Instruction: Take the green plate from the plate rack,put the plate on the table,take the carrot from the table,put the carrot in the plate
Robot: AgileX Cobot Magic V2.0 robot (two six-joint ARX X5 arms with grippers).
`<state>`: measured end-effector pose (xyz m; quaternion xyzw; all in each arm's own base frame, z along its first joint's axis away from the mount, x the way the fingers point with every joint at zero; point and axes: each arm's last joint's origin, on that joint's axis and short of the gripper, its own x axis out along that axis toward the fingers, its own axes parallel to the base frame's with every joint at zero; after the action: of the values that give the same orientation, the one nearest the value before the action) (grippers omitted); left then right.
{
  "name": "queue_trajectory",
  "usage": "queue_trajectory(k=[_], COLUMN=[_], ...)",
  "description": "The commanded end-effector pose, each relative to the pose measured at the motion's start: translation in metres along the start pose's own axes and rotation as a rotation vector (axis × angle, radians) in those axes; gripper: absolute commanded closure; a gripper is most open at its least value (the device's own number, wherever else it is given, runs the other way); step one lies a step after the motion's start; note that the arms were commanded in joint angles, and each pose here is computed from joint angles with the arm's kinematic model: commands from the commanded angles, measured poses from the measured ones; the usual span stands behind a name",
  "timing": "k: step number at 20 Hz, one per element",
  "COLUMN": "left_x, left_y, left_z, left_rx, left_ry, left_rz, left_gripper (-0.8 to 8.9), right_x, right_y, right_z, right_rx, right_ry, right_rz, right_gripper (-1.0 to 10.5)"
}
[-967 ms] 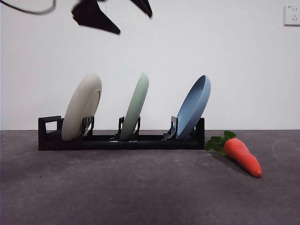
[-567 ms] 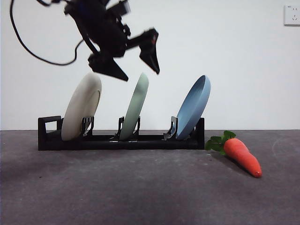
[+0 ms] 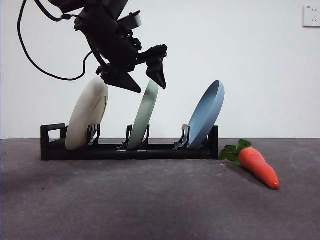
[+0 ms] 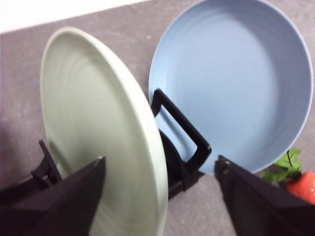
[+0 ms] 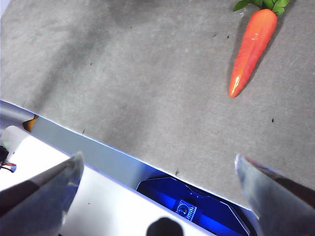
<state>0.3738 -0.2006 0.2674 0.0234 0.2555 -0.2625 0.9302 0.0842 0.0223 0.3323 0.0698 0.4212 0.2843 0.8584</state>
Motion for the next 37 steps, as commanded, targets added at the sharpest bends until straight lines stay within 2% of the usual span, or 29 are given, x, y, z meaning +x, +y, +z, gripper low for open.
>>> queue_trajectory(k=[1,4,6,13,20,29,33,37], left_x=[0.003,0.003,0.003,0.002,-0.004,-0.053,-0.080,-0.110], left_y=[0.004,0.004,0.007,0.014,0.018,0.008,-0.004,-0.025], left_z=[-0.002,-0.002,-0.002,-0.001,0.011,0.045,0.054,0.056], left_rx=[0.003,0.001,-0.015,-0.081,-0.212,-0.177,-0.152,-0.044], left_ry=[0.005,0.005,0.007,-0.002,-0.081,-0.198,-0.204,-0.161], left_rz=[-0.022,-0.045,-0.066,-0.063,-0.175,-0.237,-0.273,-0.329], left_gripper=[6.82,7.11,7.97,8.21,8.21,8.21,8.20,8.20], right_x=[0.000,0.000,0.000,0.000,0.000,0.000,0.000,0.000], right_y=[0.000,0.000,0.000,0.000,0.000,0.000,0.000,0.000], right_z=[0.001,0.001,0.001,0.001,0.001,0.001,0.001,0.001], right_rx=[0.002,0.001,0.001,0.001,0.001,0.001,0.001,0.001], right_ry=[-0.005,-0.005,-0.005,-0.005,-0.004,-0.005,-0.005,-0.005], right_rz=[0.002,0.002,0.002,0.002,0.002,0.002,0.002,0.002], right_gripper=[3.8,3.8,3.8,3.8,3.8,3.8,3.8,3.8])
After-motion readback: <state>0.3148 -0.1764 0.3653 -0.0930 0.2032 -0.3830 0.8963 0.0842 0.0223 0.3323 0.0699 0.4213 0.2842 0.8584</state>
